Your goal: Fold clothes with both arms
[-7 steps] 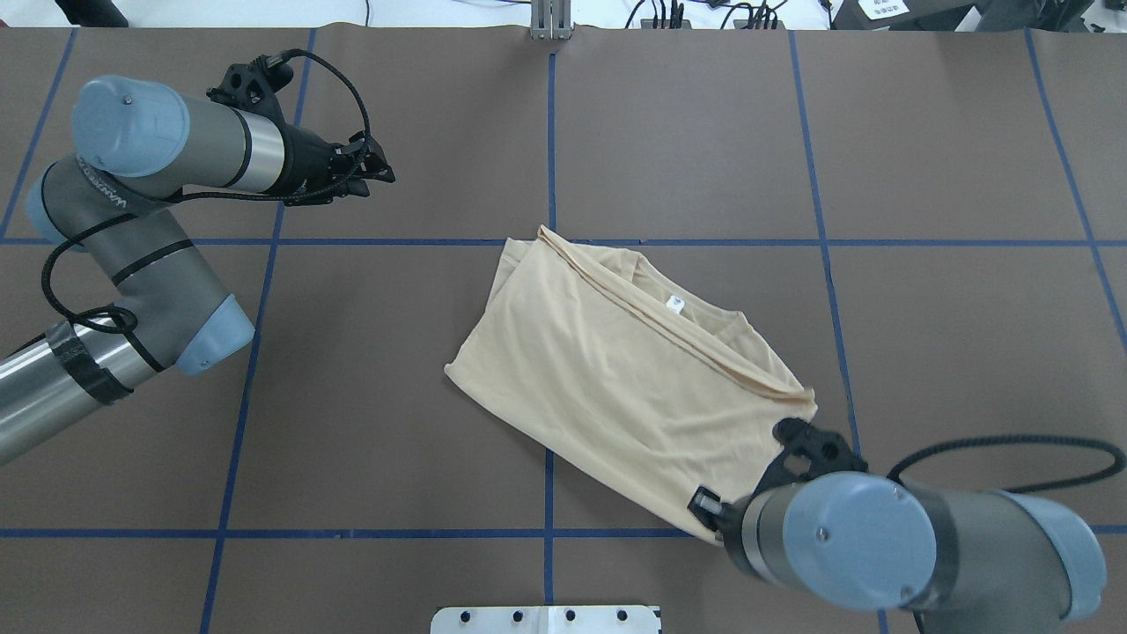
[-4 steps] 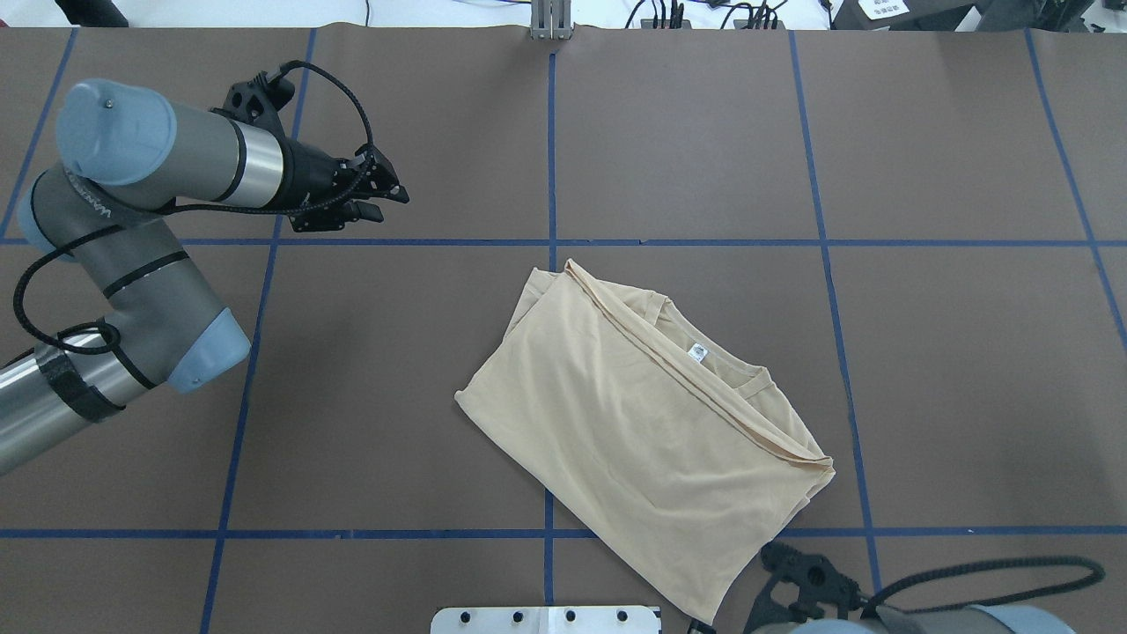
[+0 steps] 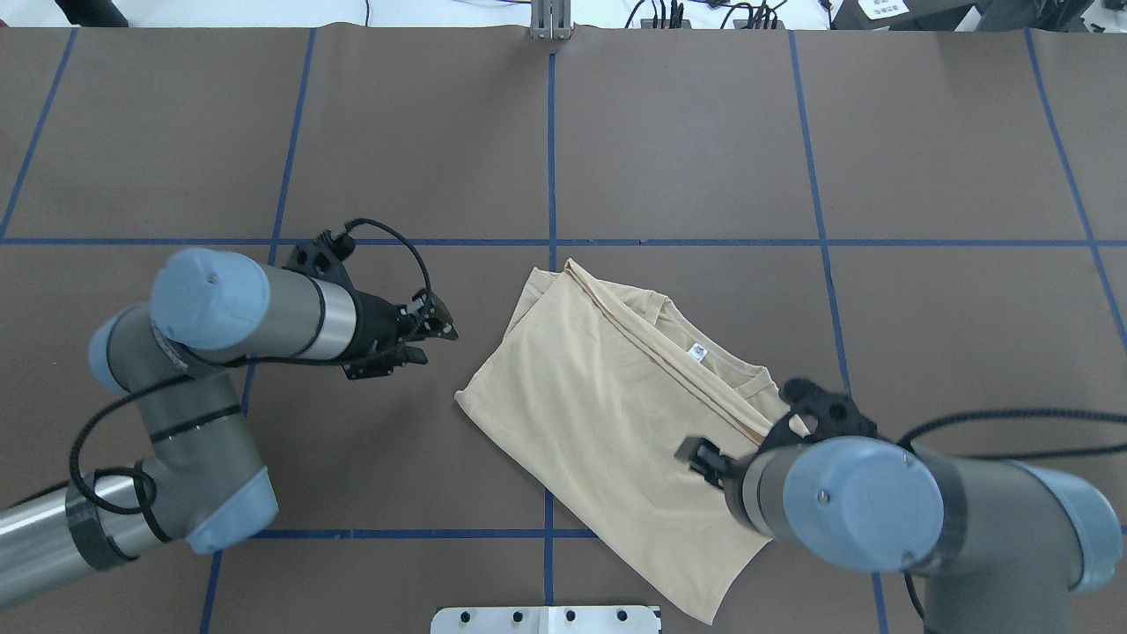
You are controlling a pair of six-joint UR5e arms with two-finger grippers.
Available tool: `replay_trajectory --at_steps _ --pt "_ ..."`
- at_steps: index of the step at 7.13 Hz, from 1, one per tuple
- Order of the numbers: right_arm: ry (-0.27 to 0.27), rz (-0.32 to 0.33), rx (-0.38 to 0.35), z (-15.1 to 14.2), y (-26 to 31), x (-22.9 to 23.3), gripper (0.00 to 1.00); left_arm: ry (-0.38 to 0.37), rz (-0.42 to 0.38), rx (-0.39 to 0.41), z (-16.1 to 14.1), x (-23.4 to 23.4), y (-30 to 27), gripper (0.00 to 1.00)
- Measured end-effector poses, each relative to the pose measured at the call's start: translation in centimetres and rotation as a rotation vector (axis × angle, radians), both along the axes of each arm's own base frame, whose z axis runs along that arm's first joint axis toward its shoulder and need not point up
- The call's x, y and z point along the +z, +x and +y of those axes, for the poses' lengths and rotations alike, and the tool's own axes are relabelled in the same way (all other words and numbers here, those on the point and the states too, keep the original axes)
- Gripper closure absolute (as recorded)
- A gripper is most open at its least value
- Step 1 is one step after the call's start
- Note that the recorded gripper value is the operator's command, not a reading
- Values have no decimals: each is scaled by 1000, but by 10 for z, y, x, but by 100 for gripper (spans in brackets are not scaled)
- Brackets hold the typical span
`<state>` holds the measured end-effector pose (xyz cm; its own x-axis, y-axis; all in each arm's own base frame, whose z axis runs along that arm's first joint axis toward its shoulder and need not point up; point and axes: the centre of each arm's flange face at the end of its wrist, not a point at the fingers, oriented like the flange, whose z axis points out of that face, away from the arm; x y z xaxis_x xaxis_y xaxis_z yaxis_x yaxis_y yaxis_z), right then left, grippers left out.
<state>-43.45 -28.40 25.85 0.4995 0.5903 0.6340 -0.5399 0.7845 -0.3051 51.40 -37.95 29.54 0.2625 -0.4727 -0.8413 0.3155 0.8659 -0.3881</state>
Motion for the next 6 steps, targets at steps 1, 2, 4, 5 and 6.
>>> replay_trajectory --at_steps 1,2,4,5,6 --pt "25 8 27 -49 14 -4 0 -13 -35 17 23 -7 24 44" --pt "40 18 22 -76 25 -3 0 -18 -53 31 37 -9 38 46" --pt "54 34 6 -94 31 2 0 -18 -64 36 43 -9 45 48" --pt "54 38 4 -96 31 3 0 -13 -67 31 41 -9 44 50" --pt "54 40 4 -97 31 4 0 -7 -70 24 37 -9 42 51"
